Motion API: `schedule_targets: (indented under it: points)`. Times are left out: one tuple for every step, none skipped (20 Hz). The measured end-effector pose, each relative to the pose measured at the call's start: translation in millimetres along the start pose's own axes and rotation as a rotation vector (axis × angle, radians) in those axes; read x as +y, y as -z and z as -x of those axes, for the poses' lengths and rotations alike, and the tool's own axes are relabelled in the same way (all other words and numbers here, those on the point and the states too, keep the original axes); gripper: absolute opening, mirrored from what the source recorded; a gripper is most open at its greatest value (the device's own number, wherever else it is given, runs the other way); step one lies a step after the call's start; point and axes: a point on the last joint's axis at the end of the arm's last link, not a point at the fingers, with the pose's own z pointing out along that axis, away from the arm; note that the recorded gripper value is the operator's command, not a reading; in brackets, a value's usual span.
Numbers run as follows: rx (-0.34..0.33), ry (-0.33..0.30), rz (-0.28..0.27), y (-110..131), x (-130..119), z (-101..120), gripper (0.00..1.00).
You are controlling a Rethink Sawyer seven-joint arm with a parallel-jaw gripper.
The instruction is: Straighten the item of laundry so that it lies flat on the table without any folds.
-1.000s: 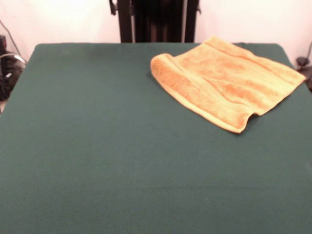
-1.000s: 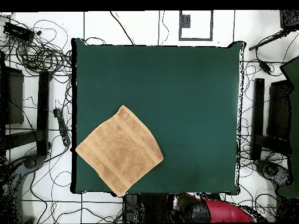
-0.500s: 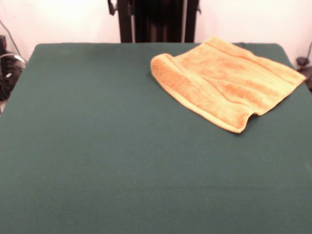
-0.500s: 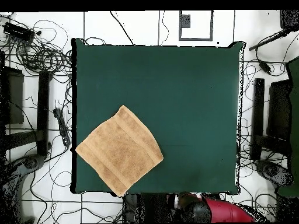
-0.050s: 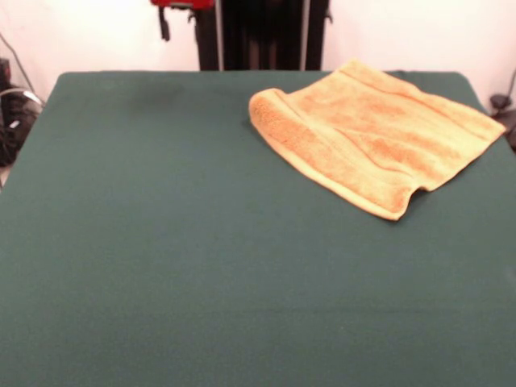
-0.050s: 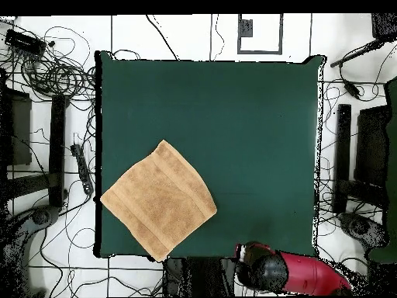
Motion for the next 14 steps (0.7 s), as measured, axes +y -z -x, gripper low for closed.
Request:
schedule_targets:
  points:
    - [-0.005, -0.006, -0.003, -0.7, -3.4, 6.2, 1.0]
    - [-0.009, -0.01, -0.006, -1.1, -6.6, 12.0, 1.0]
    - [-0.015, -0.019, -0.012, -2.0, -12.9, 23.6, 1.0]
    - [-0.017, -0.023, -0.014, -2.2, -15.2, 27.8, 1.0]
    - [-0.018, -0.026, -0.016, -2.5, -17.6, 32.0, 1.0]
    - [-0.022, -0.036, -0.021, -1.8, -24.2, 42.8, 1.0]
    - [-0.025, -0.044, -0.023, -1.3, -28.3, 49.2, 1.0]
    - [-0.027, -0.05, -0.025, -1.2, -31.3, 54.1, 1.0]
    - [-0.029, -0.055, -0.026, -1.0, -34.4, 58.9, 1.0]
    - [-0.032, -0.061, -0.027, -0.9, -37.4, 63.8, 1.0]
    - [-0.041, -0.067, -0.029, 0.1, -42.4, 73.4, 1.0]
    - [-0.05, -0.07, -0.03, 1.6, -45.7, 80.7, 1.0]
    - [-0.059, -0.072, -0.031, 3.4, -49.6, 87.2, 1.0]
    - [-0.068, -0.075, -0.033, 5.2, -53.4, 93.7, 1.0]
